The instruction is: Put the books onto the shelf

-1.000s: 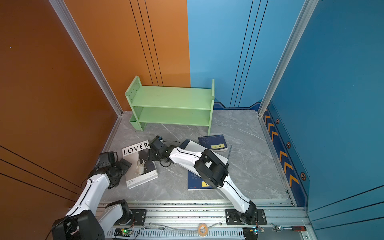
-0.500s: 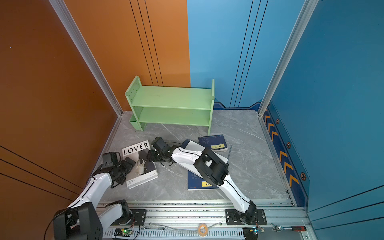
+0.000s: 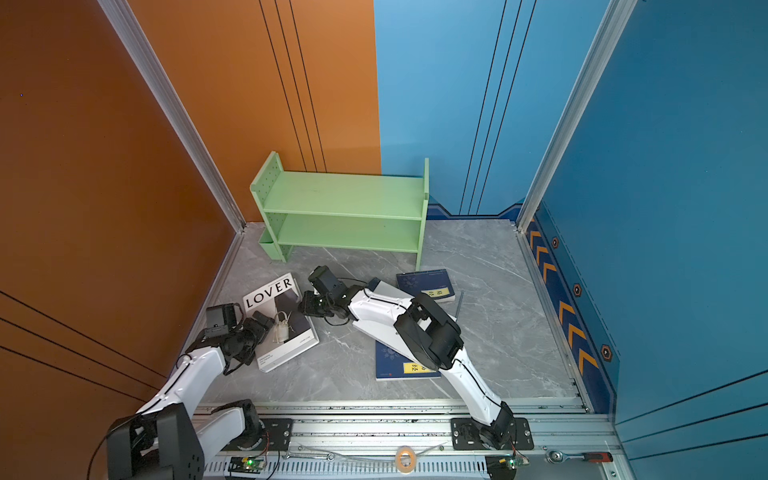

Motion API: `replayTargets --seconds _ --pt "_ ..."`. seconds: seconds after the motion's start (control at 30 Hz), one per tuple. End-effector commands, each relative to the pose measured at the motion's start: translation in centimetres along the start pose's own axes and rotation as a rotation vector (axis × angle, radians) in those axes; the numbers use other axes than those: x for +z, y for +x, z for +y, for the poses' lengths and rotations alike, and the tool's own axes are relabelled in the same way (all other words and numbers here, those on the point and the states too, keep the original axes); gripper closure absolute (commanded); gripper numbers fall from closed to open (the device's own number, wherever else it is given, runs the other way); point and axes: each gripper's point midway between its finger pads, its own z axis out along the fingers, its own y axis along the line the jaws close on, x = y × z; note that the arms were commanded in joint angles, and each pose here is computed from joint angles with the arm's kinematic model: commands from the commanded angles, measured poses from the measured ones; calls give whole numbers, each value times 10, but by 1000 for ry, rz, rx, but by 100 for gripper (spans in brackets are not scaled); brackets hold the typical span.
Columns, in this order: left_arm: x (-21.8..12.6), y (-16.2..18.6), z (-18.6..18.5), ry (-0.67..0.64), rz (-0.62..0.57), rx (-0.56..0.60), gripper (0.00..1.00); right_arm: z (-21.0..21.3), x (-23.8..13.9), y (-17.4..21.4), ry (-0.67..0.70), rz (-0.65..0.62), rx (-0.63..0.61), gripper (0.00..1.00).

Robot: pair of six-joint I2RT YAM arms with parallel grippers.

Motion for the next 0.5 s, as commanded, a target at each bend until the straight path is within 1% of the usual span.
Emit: replayTargets --seconds 0.0,0.13,0.3,0.4,0.47 --pt "3 6 -30 144 47 17 2 48 -25 8 -93 28 -55 85" --pt "3 7 -41 177 57 30 2 43 -32 10 -28 18 -96 91" --pt "1 10 -64 250 82 54 2 46 -37 12 6 25 -138 100" --pt "0 16 -77 281 110 82 2 46 -44 9 58 11 -184 100" --pt "1 18 -79 270 115 83 2 48 -56 -1 107 -25 -227 100"
